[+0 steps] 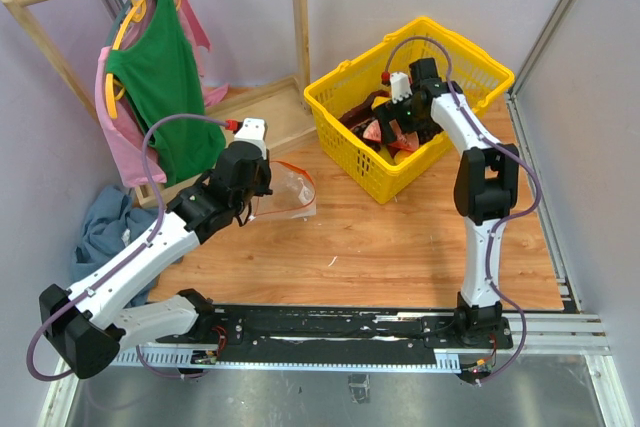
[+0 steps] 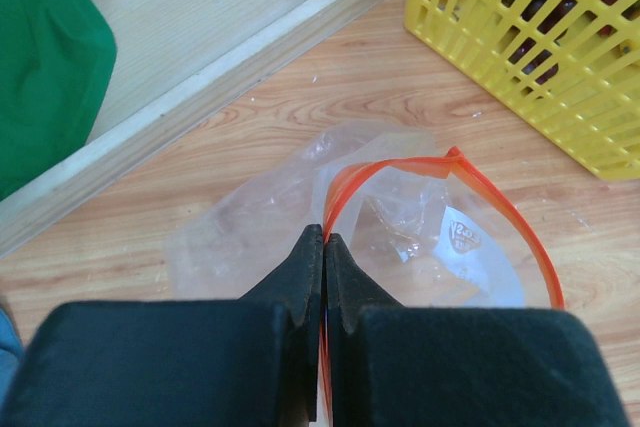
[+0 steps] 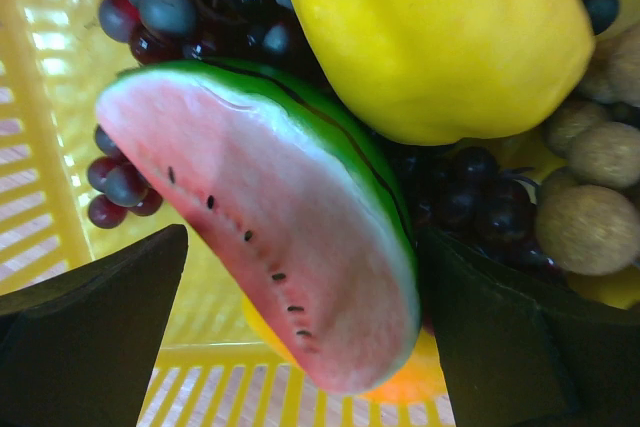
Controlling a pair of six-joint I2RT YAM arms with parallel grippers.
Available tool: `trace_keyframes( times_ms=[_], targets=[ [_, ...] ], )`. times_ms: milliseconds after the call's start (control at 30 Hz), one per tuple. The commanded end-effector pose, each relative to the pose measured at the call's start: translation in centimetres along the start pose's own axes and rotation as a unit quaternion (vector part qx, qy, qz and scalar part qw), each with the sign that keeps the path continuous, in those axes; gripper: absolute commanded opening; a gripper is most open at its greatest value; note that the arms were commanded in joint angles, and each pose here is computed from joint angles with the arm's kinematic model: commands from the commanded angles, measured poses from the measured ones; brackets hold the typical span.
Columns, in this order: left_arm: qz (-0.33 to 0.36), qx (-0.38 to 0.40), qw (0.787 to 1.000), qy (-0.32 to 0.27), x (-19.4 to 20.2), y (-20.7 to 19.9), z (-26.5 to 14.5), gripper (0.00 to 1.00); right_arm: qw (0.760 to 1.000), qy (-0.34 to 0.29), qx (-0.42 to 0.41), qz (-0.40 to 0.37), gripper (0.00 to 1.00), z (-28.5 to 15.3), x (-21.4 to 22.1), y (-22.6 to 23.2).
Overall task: Place the food in the zip-top bag and seal the zipper
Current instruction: Pick up the fake fruit from the bin.
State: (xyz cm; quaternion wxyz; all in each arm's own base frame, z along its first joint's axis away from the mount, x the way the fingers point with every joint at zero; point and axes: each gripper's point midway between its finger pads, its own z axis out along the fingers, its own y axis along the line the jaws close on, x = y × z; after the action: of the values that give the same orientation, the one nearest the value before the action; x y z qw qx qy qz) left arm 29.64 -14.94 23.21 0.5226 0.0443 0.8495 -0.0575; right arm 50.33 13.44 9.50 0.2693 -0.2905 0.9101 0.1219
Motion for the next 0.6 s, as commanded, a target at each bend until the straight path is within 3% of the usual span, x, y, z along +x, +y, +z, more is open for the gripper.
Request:
trace_keyframes(
  times_ms=[0, 100, 267, 567],
  targets=[
    [-0.005, 0.017, 1.000, -0.012, -0.5, -0.3, 0.0, 0.00, 0.999, 0.002, -0.044, -0.023, 0.98, 0.9, 0.5, 1.1],
    [-0.005, 0.018, 1.000, -0.010, -0.4, -0.3, 0.1, 0.01, 0.999, 0.013, -0.047, -0.017, 0.97, 1.4, 1.3, 1.2],
    [-0.006, 0.020, 1.000, -0.009, -0.4, -0.3, 0.1, 0.00, 0.999, -0.003, -0.041, -0.014, 0.70, -0.6, 0.5, 1.6],
    [-0.009, 0.037, 0.999, -0.010, -0.5, -0.7, 0.0, 0.00, 0.998, -0.055, -0.008, -0.009, 0.41, -4.8, -0.9, 2.2]
  ],
)
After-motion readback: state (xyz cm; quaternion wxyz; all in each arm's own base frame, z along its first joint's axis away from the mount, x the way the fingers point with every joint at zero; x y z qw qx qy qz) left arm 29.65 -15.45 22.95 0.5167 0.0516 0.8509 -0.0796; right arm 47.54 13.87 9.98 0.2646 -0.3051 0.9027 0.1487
